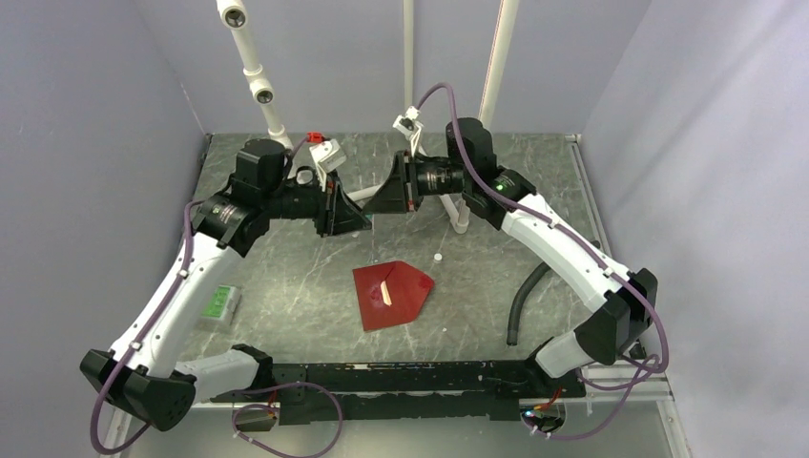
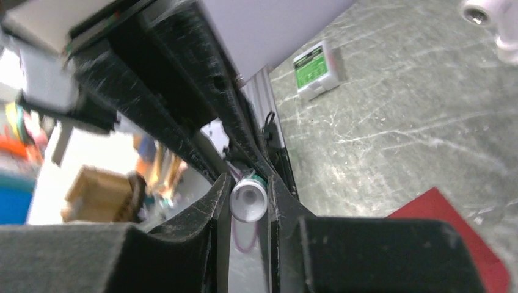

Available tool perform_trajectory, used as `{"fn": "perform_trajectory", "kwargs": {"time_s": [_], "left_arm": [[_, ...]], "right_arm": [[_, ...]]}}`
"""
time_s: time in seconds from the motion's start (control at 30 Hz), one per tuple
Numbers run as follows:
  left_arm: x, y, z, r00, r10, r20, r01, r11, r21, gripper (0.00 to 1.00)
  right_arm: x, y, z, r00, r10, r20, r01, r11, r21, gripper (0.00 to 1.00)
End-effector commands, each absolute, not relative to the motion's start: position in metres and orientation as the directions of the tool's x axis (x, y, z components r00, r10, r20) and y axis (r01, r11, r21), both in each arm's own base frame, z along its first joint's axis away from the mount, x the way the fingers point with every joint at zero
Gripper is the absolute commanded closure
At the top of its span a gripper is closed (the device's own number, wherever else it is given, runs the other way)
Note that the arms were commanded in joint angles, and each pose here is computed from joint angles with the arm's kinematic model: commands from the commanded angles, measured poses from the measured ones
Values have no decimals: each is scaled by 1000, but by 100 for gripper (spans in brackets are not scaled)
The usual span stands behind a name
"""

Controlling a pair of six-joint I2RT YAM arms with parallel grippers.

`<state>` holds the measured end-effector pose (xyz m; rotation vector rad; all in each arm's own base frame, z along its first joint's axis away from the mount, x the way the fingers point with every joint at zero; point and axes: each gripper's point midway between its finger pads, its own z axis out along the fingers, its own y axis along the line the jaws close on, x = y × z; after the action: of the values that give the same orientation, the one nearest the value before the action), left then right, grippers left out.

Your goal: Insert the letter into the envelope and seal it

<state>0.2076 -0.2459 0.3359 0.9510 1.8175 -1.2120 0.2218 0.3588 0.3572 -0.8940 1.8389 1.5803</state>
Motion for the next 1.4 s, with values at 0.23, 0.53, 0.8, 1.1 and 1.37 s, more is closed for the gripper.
{"fn": "perform_trajectory", "kwargs": {"time_s": [0.23, 0.53, 0.8, 1.1, 1.37], "left_arm": [[226, -234, 341, -346, 133, -929, 874, 405, -268, 98], [171, -244, 339, -427, 215, -878, 904, 128, -408, 97], [148, -247, 351, -427, 220, -877, 894, -43, -446, 97], [148, -248, 356, -419, 217, -882, 895, -67, -441, 98], [148, -248, 359, -412, 211, -886, 898, -68, -434, 98]], "right_arm": [[288, 364, 395, -846, 314, -431, -359, 263, 895, 74], [224, 350, 393, -516, -51, -855, -856, 59, 513, 29], [182, 340, 387, -381, -201, -903, -896, -163, 414, 37], [170, 336, 381, -380, -270, -885, -883, -178, 434, 36], [173, 346, 372, -417, -298, -859, -874, -130, 469, 63]]}}
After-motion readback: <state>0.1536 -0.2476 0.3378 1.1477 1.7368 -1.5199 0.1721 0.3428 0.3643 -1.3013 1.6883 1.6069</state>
